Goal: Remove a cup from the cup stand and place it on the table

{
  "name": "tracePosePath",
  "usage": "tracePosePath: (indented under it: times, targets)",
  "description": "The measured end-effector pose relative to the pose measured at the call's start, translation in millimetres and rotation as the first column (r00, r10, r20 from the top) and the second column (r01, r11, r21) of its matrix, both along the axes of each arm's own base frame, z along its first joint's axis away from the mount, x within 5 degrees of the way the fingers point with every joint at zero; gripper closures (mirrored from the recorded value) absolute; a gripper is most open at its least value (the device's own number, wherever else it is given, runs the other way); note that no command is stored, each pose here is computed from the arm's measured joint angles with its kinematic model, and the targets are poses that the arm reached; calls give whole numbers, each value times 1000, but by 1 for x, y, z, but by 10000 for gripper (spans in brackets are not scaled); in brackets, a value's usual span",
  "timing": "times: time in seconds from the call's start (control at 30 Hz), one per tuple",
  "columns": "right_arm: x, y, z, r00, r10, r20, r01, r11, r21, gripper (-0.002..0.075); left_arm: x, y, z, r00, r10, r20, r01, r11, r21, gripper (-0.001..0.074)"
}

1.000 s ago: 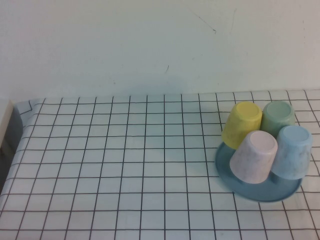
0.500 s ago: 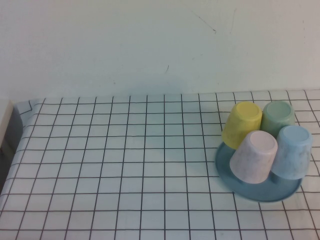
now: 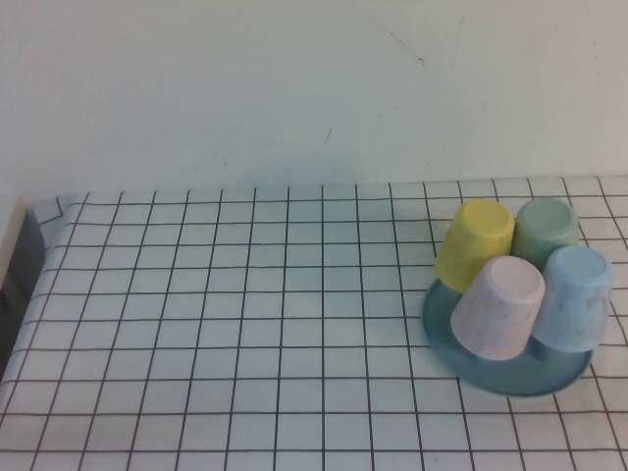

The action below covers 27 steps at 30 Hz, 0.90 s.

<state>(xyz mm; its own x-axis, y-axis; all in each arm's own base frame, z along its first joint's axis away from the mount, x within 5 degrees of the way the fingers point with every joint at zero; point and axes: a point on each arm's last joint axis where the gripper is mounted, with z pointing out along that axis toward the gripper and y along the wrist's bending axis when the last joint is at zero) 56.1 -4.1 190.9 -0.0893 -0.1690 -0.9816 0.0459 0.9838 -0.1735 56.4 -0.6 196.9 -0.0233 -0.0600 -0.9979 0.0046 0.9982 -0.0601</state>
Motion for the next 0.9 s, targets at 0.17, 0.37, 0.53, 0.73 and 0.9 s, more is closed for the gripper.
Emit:
tracePosePath:
  times: [0.17, 0.37, 0.53, 0.73, 0.9]
  targets:
    - [-1, 3, 23, 967, 34, 254, -29, 999, -22, 729, -2, 2, 23, 968, 19, 250, -13, 1000, -26, 738]
    - [-8, 6, 45, 873, 63, 483, -71, 997, -2, 729, -6, 3, 36, 919, 40, 391, 5, 993, -114, 738]
    - [-9, 6, 48, 853, 68, 518, -79, 997, 0, 729, -7, 6, 37, 913, 69, 403, 68, 946, -316, 738]
    - [-9, 5, 54, 883, 54, 466, -68, 998, 15, 729, -8, 6, 38, 908, 75, 413, 89, 927, -365, 738]
    - [-18, 1, 86, 968, -3, 251, -7, 999, 39, 729, -5, 4, 34, 936, 56, 348, 86, 922, -378, 738]
